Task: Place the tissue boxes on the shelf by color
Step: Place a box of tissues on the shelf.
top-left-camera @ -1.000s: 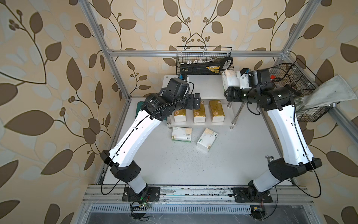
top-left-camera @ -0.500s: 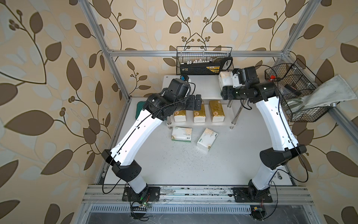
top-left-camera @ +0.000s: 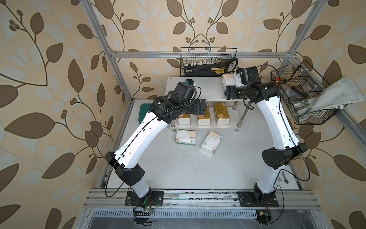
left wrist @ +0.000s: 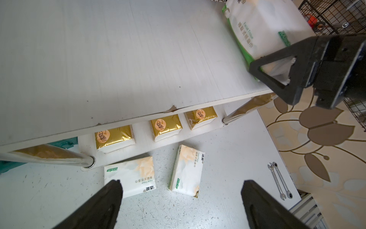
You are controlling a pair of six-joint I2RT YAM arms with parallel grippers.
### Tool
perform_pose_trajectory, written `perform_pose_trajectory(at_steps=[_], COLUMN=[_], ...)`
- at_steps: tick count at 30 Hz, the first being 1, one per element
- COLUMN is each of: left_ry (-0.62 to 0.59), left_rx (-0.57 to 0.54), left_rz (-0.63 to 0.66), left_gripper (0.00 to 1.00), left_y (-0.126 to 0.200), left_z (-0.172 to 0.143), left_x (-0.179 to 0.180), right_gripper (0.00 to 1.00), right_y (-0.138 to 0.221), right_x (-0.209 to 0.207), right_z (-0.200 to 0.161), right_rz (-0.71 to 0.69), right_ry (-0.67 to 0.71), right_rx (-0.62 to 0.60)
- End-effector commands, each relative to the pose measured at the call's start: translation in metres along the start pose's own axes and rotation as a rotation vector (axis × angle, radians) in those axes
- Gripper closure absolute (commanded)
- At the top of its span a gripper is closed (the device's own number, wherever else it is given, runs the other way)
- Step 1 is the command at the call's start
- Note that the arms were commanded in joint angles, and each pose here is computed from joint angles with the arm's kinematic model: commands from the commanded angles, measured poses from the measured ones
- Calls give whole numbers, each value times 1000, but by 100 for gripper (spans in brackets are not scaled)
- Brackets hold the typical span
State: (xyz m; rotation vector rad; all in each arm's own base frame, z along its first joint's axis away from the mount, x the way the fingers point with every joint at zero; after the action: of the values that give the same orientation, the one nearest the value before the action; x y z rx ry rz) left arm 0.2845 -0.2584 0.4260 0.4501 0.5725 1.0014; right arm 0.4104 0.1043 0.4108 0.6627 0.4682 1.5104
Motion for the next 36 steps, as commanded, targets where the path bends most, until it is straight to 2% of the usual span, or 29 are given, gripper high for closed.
perform_pose_trajectory(at_steps=[1,5,26,29,31,36], left_ry=[26,32,39,45,47,70], left_rx=[-54,-54,-43,-53,-21,5], left_rz=[-18,-18,-25,-34,-30,-63], left_gripper=[1,1,1,1,1,1], left_y=[14,13,8,13,7,11], left_z=[9,8,5,6,-4,-23], left_x=[2,2,1,1,3,6], right_gripper=[13,1,1,1,1,1], right_y=[-15,-11,46,61,73,96], right_x=[0,0,-6,-4,0,13], right_z=[-4,-3,-7,-17,-29,-77], right_rz=[-6,6,74,104,128,179], right_ry=[-34,-50,-86,-91,-81,-47], right_rx=[21,7,-75,-83,-86,-57])
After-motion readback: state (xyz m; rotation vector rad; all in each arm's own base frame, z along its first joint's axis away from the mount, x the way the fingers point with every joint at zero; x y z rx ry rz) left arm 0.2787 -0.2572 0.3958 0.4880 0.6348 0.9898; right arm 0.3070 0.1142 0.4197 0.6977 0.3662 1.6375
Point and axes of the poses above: each gripper's point midway between its finger pads, its own y axis back along the fingers, its own x axis along the line the jaws close on, z = x × y, the point moved 6 cm from there along y, back along the fingers, and after that the axes turned 5 degrees about -y, right-handed, at the moved point
